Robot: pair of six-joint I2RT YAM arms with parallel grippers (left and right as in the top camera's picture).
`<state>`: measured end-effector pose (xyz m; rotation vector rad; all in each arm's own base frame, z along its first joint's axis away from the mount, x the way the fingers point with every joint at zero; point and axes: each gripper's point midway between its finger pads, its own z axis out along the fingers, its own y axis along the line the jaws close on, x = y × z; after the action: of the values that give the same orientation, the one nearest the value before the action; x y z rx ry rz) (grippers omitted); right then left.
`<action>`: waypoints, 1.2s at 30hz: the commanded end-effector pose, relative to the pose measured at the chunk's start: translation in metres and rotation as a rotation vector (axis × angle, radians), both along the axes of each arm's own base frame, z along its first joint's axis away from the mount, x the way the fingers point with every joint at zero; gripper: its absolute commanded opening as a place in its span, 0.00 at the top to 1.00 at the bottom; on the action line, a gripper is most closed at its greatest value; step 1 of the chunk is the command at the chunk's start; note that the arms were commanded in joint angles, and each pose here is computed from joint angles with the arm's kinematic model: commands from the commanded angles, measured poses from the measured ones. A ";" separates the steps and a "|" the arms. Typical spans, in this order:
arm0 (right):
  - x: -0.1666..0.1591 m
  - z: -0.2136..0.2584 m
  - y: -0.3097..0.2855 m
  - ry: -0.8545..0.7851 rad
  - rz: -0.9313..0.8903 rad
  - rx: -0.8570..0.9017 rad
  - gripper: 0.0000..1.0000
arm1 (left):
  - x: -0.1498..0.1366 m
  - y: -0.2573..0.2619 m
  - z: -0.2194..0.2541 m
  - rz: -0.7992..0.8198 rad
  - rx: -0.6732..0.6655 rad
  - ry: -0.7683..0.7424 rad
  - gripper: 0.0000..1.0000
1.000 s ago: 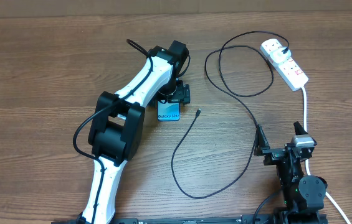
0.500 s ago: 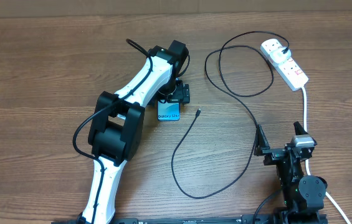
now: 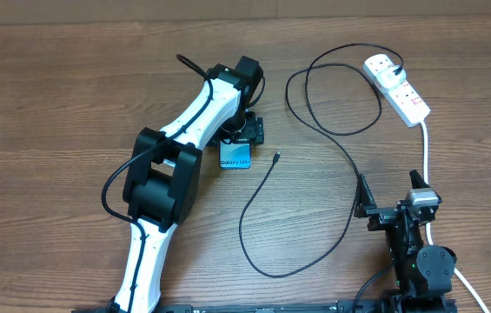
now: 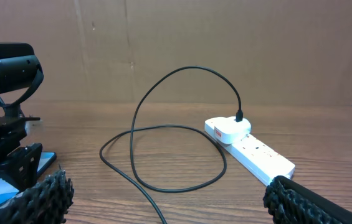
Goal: Plug charger to phone and switch on socket
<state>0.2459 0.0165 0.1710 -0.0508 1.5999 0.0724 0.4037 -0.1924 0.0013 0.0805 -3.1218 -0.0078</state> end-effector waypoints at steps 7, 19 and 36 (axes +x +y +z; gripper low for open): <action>0.000 -0.002 0.000 -0.003 -0.004 0.004 0.00 | 0.002 0.033 -0.024 0.025 0.116 0.021 0.10; 0.000 -0.002 0.000 -0.003 -0.004 0.004 0.00 | 0.003 0.033 -0.024 0.024 0.119 0.020 0.15; 0.000 -0.002 0.000 -0.003 -0.004 0.004 0.00 | 0.003 0.034 -0.024 0.021 0.126 0.017 0.22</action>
<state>0.2459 0.0165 0.1710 -0.0505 1.6000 0.0733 0.4063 -0.1888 0.0014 0.0942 -3.1246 -0.0072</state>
